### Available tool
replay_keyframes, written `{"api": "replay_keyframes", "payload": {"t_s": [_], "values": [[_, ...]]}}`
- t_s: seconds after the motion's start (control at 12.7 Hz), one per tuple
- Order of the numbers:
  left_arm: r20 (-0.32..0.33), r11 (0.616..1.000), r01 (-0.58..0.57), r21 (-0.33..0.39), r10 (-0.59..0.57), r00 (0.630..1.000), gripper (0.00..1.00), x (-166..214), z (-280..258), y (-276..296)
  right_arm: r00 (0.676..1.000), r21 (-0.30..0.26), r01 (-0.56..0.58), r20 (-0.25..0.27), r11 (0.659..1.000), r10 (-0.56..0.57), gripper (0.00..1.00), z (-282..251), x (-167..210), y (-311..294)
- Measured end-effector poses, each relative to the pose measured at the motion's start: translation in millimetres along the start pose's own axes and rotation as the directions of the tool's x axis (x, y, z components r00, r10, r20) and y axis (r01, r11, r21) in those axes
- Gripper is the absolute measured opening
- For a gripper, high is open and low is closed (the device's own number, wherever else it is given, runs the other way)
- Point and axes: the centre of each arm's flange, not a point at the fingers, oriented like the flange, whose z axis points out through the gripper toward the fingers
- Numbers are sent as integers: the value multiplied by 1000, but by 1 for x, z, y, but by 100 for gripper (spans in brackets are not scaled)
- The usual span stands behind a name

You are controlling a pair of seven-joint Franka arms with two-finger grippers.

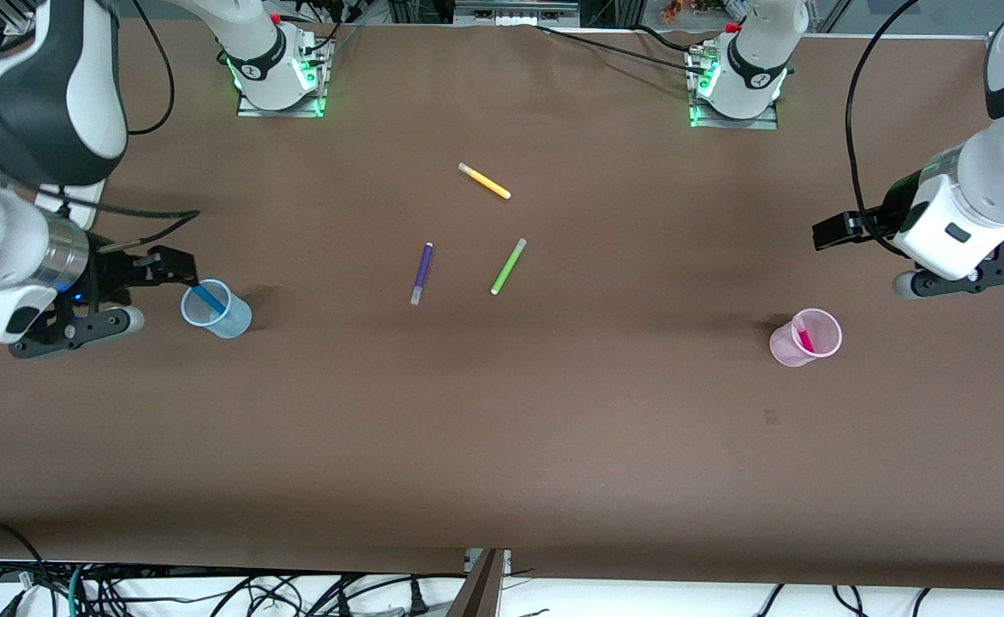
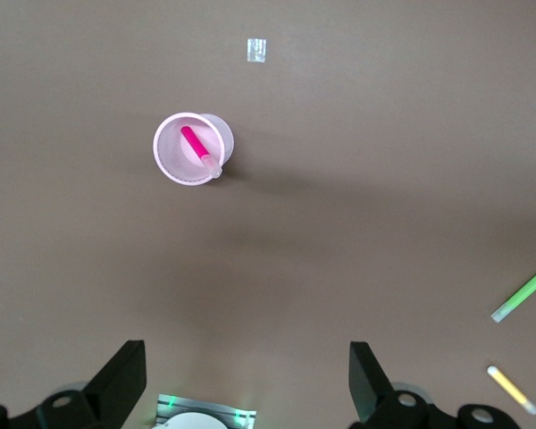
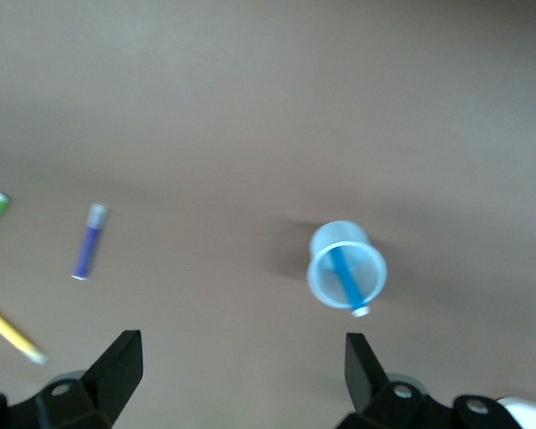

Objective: Place pink and blue markers in matching cups

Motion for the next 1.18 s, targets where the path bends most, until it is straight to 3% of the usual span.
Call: {"api": "replay_keyframes", "payload": {"t_s": [0.24, 0.39, 0.79, 0.95, 1.18], "values": [[1, 999, -54, -2, 54, 999, 100, 3, 1, -6, 996, -45, -88, 8, 995, 88, 100, -19, -26, -16], [1, 998, -62, -2, 62, 998, 100, 3, 1, -6, 992, -39, -128, 5, 991, 128, 100, -28, -51, 9], [0, 998, -62, -1, 62, 998, 100, 3, 1, -6, 973, -7, -225, -57, 974, 224, 100, -73, -106, 66], [-3, 998, -55, 25, 55, 998, 100, 2, 2, 0, 972, -6, -235, -19, 972, 235, 100, -71, -113, 70], [-16, 997, -44, 70, 46, 999, 100, -3, 1, 13, 972, -7, -235, 0, 972, 235, 100, -65, -112, 70]]}}
